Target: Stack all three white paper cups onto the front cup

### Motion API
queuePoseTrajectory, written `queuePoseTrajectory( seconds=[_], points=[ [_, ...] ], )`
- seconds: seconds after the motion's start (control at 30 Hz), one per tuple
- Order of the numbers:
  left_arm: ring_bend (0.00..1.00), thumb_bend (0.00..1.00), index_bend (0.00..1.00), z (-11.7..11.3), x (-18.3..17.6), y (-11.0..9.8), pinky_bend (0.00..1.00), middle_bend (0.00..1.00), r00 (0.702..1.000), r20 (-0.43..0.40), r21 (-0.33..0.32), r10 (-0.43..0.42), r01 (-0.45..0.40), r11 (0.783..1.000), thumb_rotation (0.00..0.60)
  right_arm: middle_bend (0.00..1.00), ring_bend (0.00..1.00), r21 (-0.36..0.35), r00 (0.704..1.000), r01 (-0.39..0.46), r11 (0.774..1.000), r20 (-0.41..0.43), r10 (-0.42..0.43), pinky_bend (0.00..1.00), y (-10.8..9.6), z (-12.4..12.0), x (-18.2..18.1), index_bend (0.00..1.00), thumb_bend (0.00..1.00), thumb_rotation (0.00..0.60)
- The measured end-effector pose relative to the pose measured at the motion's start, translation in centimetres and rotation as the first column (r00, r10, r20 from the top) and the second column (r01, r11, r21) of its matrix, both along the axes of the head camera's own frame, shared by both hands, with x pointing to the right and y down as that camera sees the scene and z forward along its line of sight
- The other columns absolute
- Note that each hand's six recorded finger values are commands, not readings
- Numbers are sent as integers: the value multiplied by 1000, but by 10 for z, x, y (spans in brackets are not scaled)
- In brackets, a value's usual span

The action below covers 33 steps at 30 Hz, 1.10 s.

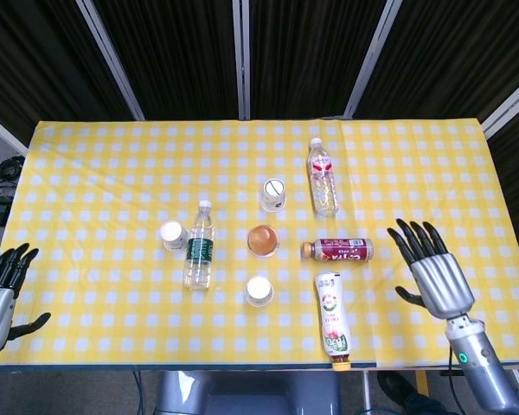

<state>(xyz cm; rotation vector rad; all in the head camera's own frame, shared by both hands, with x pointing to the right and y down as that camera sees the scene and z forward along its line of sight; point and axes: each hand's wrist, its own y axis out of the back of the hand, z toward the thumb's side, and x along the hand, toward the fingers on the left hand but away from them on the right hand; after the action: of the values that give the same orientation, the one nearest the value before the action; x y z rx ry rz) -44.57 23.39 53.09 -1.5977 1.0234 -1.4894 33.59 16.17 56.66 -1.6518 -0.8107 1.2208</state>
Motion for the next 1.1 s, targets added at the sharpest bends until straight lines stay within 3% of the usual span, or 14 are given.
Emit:
queuePoseTrajectory(
  seconds=[0.23,0.43,0.63,0.87,1.1],
  points=[
    [0,0,0,10,-3,-4,0,0,1000,20,-18,-14,14,1000,600,67,0,-132,988,127,983,107,-113,84,-74,24,-60,54,220,600],
    [0,0,0,15,-11,-10,0,0,999,29,-31,-45,46,998,600,86,0,-220,980,163,962,152,-131,103,-128,54,-116,60,248,600],
    [0,0,0,22,-19,-15,0,0,996,39,-50,-78,79,996,600,98,0,-274,982,155,949,151,-117,120,-153,91,-158,78,250,600],
    [0,0,0,28,-26,-20,0,0,993,56,-65,-104,107,992,600,111,15,-334,992,101,937,100,-72,121,-169,135,-181,87,248,600],
    [0,0,0,33,-32,-23,0,0,989,71,-75,-127,132,988,600,116,21,-376,997,48,925,70,-23,131,-180,163,-195,91,250,600]
  ],
)
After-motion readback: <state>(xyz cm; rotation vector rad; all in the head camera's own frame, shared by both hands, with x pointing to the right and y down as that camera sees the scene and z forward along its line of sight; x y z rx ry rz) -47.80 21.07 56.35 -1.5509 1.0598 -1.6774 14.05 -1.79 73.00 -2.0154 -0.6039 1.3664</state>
